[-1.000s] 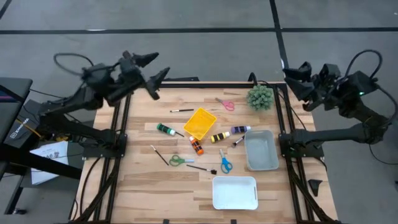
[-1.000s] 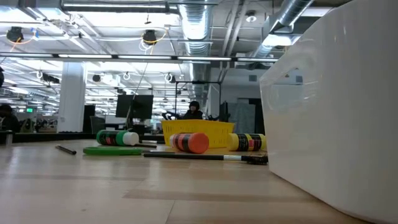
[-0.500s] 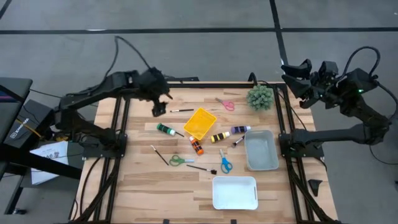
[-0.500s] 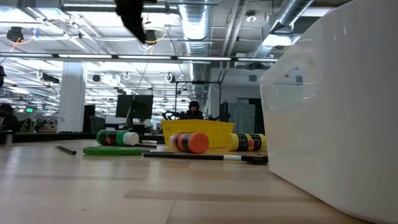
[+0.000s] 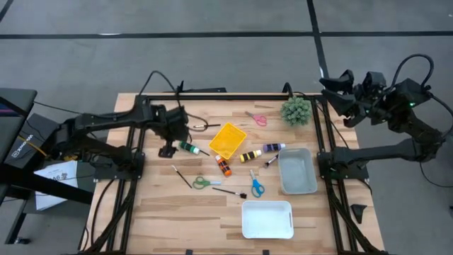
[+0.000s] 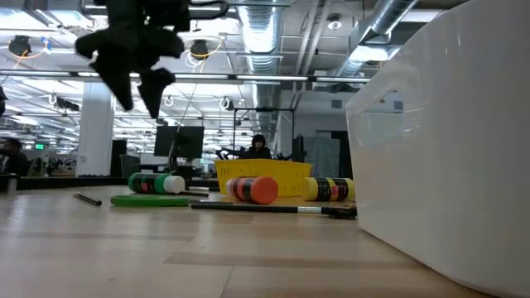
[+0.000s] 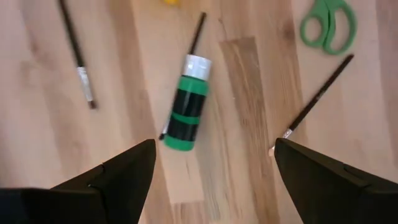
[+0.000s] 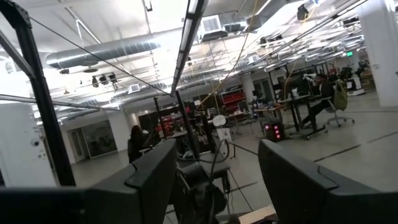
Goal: Pick & Place Paint Supplies
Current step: Put the green paint bottle into the yellow bin
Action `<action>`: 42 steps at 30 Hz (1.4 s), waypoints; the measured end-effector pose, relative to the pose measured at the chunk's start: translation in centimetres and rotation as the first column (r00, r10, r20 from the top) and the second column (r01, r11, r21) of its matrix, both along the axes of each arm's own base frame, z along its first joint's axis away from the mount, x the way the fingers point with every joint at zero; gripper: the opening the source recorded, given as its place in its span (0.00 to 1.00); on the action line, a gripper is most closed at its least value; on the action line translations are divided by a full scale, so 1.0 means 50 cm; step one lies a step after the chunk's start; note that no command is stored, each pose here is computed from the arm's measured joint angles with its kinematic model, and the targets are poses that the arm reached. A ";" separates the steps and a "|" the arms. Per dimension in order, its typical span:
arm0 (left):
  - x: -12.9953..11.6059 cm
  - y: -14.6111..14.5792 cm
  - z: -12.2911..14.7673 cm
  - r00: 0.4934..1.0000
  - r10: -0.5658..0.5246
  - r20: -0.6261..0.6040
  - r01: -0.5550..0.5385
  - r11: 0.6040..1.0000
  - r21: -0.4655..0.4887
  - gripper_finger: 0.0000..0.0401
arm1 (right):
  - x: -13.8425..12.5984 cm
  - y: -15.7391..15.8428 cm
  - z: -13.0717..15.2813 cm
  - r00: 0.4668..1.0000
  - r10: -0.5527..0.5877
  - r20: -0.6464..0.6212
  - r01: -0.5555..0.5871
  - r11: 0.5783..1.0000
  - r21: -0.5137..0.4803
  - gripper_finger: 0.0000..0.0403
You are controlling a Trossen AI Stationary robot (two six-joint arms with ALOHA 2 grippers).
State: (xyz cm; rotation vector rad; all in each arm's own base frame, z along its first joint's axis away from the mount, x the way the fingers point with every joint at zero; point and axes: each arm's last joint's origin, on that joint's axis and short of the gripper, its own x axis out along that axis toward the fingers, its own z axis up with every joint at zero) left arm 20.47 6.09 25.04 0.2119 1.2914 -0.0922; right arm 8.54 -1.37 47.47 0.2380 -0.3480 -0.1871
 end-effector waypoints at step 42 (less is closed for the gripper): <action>-0.041 -0.001 -0.223 0.999 -0.015 0.038 0.007 0.977 0.212 0.71 | 0.033 -0.001 -0.006 0.999 0.041 -0.025 -0.039 0.997 0.070 0.55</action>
